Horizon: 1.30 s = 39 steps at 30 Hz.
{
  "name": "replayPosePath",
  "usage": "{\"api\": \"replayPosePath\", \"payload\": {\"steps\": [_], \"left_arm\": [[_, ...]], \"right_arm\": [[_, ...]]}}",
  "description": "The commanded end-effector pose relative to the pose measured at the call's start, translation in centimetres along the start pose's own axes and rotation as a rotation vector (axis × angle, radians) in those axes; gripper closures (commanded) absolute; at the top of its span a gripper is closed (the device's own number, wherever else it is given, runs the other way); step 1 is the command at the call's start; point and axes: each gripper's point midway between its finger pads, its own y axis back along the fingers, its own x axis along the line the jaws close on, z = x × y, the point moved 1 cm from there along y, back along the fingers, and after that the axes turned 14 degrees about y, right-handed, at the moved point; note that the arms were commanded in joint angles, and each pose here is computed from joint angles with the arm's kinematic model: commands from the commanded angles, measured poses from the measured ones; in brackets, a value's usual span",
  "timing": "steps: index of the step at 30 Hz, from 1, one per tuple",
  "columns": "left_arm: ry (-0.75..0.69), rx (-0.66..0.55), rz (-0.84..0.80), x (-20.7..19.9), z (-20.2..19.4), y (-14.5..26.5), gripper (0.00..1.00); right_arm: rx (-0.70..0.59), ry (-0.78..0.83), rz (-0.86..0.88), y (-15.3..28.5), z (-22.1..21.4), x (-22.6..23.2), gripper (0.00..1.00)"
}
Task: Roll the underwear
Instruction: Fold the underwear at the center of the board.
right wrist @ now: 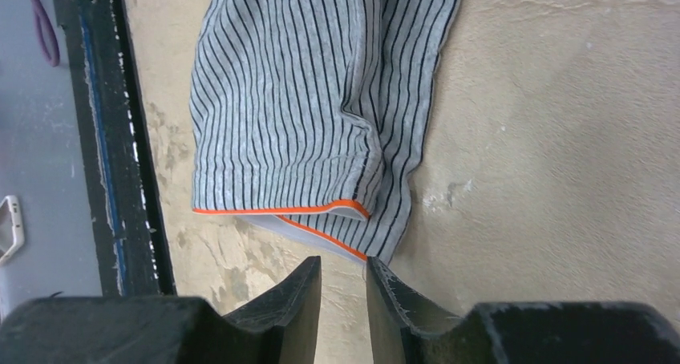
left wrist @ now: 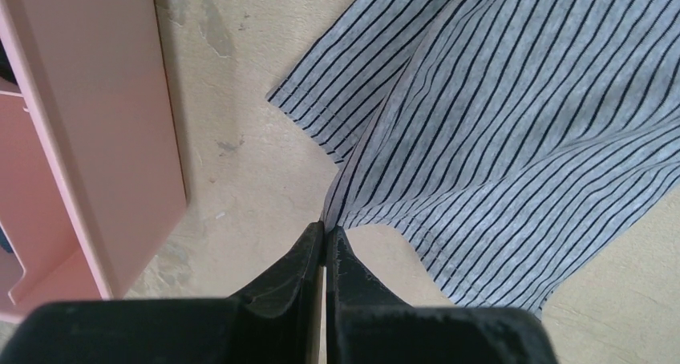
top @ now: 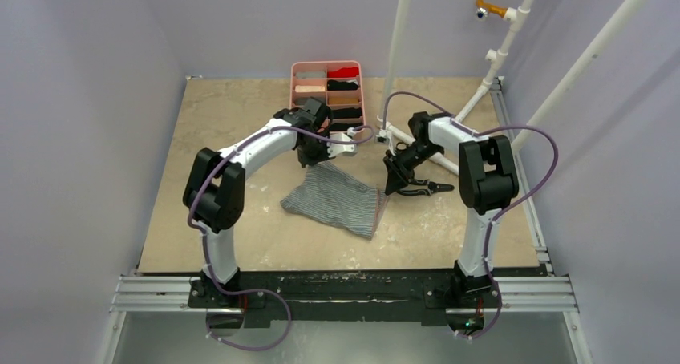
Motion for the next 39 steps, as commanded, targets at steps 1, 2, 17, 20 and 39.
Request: {"api": "replayPosePath", "payload": {"steps": [1, 2, 17, 20, 39], "left_arm": [[0.036, -0.022, 0.047, 1.5, 1.1, 0.2, 1.00], [0.040, -0.023, 0.047, 1.5, 1.1, 0.1, 1.00], [0.085, -0.073, 0.022, 1.0, 2.1, 0.6, 1.00], [0.086, -0.073, 0.019, 0.9, 2.2, 0.5, 1.00], [0.087, -0.073, 0.014, 0.9, 2.3, 0.8, 1.00]], "right_arm": [[-0.002, 0.076, -0.103, 2.3, 1.9, -0.9, 0.71], [-0.004, 0.079, -0.106, 2.4, 2.0, -0.9, 0.71], [-0.132, 0.043, -0.212, 2.5, 5.5, -0.9, 0.56], [-0.131, 0.022, -0.234, 1.7, 5.4, -1.1, 0.49], [-0.022, 0.000, -0.258, -1.7, 3.7, -1.7, 0.51]]}}
